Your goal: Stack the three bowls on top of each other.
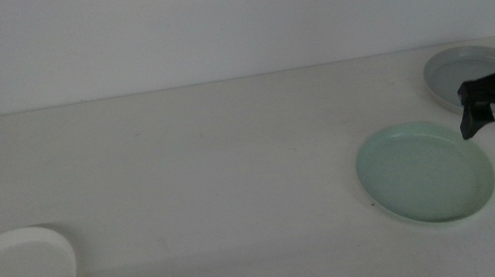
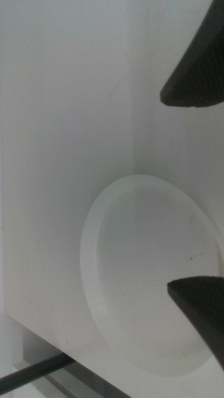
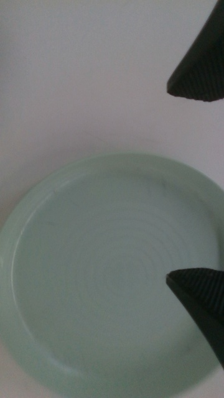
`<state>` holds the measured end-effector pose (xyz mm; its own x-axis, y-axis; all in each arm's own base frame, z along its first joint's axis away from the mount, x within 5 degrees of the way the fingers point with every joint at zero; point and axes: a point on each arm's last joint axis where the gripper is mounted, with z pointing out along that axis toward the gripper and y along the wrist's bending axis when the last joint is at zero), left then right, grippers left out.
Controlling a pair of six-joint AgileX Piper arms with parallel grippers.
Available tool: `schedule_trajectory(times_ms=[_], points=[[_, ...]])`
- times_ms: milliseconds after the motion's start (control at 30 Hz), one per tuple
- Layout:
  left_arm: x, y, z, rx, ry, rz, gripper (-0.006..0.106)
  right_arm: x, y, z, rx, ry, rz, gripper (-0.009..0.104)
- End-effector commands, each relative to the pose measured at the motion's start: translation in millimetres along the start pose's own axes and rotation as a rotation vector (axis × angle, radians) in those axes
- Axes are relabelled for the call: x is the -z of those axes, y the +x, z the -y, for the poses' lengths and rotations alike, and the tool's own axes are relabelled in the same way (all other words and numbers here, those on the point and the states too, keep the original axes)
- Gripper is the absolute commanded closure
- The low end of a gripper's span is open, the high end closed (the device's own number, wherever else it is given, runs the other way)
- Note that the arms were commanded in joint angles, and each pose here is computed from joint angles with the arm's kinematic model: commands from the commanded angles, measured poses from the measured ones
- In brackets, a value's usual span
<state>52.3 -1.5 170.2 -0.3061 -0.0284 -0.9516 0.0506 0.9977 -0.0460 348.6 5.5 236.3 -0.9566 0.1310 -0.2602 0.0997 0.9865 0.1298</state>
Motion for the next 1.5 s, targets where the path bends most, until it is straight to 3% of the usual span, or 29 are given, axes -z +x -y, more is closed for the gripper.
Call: schedule_trajectory(times_ms=[0,533,633,767,1000,1200,1467], points=[[1.6,-8.4,1.2,0.008,0.014,0.091,-0.005,7.6,-12.5,4.4,-0.012,-0.001,0.083,0.003],[1.6,-8.4,1.2,0.008,0.014,0.091,-0.005,-62.9,-19.9,14.2,-0.039,0.015,-0.001,0.041],[1.6,-8.4,1.2,0.008,0.014,0.091,-0.005,-63.3,-20.1,14.2,-0.04,0.014,0.001,0.059],[1.6,-8.4,1.2,0.008,0.014,0.091,-0.005,-62.5,-18.4,13.3,-0.048,0.006,-0.018,0.096],[1.6,-8.4,1.2,0.008,0.014,0.091,-0.005,-28.3,-19.1,-0.9,-0.052,-0.044,-0.012,0.096],[1.6,-8.4,1.2,0.008,0.014,0.091,-0.005,11.8,-15.0,-41.4,0.017,-0.121,0.068,0.096],[1.6,-8.4,1.2,0.008,0.014,0.091,-0.005,8.3,-1.7,-104.4,0.09,-0.213,0.047,0.095]])
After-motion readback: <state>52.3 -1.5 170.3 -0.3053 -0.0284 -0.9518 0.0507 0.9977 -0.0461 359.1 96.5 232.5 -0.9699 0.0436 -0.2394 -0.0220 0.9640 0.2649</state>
